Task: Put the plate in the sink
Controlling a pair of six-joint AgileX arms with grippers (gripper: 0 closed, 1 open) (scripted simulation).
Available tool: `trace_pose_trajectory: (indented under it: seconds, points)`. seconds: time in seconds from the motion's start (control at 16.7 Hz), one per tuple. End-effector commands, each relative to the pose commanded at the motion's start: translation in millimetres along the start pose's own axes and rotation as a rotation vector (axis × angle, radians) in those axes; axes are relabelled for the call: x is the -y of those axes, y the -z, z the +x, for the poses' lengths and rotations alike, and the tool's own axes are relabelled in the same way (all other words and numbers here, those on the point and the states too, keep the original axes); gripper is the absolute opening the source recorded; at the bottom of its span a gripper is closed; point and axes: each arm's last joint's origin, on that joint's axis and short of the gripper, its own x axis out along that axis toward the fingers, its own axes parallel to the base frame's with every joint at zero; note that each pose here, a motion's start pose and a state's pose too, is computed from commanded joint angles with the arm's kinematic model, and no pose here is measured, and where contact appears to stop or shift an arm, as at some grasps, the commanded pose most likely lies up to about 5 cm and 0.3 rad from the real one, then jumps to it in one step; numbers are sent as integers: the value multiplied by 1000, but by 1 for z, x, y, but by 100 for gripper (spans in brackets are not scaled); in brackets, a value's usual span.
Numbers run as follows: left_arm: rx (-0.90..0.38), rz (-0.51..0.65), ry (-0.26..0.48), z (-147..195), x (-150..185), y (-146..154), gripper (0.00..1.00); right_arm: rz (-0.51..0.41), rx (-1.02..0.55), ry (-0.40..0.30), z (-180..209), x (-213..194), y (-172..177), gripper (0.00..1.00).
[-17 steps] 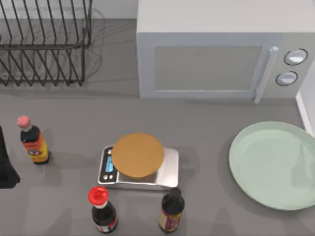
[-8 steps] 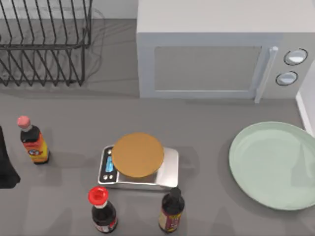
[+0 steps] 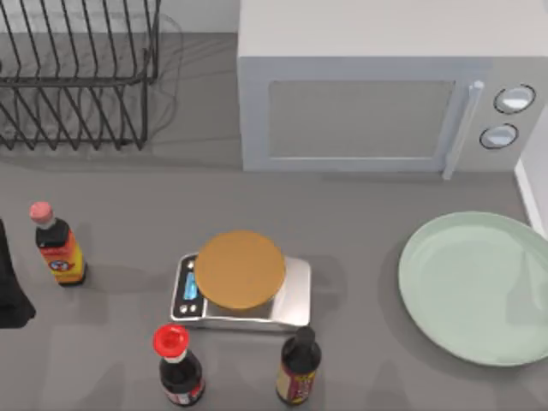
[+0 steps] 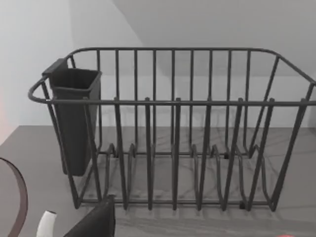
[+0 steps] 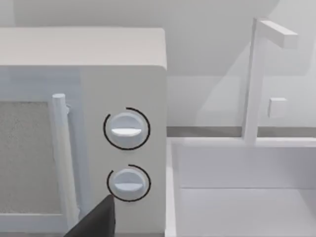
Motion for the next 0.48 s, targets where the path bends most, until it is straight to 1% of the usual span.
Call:
trace_pose_trajectory:
  seconds: [0.12, 0.24, 0.36, 0.48]
  points:
    - [0, 0, 0, 0, 0, 0, 100, 4, -8, -4, 0, 0, -2, 100]
    - [0, 0, 0, 0, 0, 0, 100, 23, -50, -23, 1, -3, -11, 100]
    - [0, 0, 0, 0, 0, 0, 100, 53, -127, -52, 3, -6, -26, 100]
    - [0, 0, 0, 0, 0, 0, 100, 87, -240, -85, 10, -12, -44, 100]
